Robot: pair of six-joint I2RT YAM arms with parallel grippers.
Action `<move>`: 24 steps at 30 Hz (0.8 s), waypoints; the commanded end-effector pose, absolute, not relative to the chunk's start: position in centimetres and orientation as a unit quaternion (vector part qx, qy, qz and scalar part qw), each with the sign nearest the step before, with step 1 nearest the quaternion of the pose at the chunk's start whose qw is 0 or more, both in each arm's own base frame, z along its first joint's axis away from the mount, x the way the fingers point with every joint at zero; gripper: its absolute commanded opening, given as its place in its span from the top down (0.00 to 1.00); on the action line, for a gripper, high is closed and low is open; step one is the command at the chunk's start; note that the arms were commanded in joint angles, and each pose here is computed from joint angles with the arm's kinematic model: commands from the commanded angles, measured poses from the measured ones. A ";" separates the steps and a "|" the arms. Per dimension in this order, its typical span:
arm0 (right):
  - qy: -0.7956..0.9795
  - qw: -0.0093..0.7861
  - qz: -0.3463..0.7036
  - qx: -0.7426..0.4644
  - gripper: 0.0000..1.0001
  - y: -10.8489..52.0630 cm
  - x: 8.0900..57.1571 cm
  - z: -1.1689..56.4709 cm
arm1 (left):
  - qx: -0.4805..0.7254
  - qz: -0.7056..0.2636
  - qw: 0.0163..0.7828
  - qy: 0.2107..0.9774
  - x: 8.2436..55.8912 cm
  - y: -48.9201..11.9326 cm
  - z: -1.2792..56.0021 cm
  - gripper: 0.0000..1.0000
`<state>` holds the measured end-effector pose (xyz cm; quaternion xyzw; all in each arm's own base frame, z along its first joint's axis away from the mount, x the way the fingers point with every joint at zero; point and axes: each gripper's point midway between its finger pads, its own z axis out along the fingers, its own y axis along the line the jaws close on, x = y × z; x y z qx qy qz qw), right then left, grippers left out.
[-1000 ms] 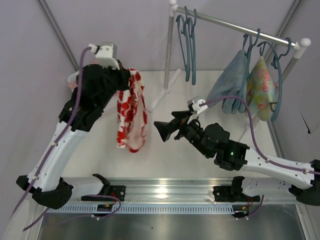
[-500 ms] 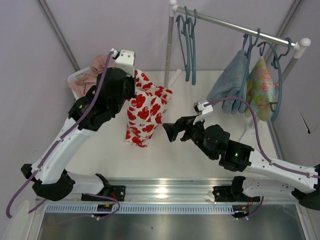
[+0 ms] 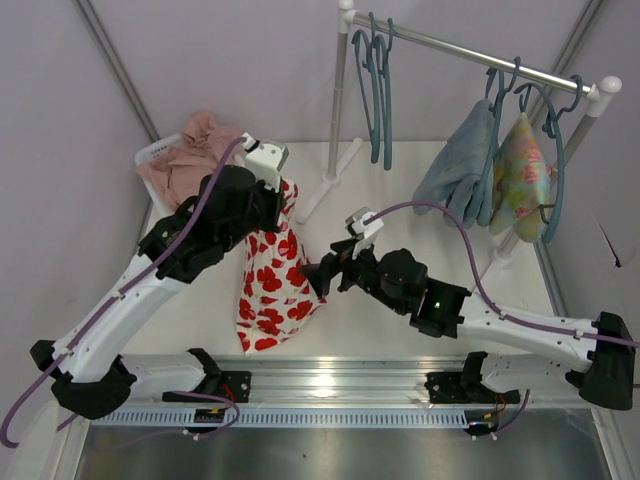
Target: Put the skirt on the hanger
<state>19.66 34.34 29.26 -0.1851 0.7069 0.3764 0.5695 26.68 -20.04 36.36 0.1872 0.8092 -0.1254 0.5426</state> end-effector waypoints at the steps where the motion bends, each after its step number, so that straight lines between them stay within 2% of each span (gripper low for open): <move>1: 0.629 0.611 0.387 -0.286 0.01 36.3 18.6 31.3 | 0.179 -0.164 0.578 0.779 25.9 -20.3 39.3 1.00; 5: 0.611 0.624 0.388 -0.293 0.00 36.7 19.1 31.8 | 0.203 -0.177 0.594 0.758 25.0 -20.1 39.6 1.00; 14: 0.635 0.597 0.396 -0.289 0.01 37.1 20.4 28.6 | 0.200 -0.183 0.626 0.731 23.5 -18.1 40.7 1.00; 24: 0.598 0.568 0.413 -0.387 0.01 39.0 19.4 26.1 | 0.204 -0.186 0.624 0.731 23.3 -18.2 40.6 1.00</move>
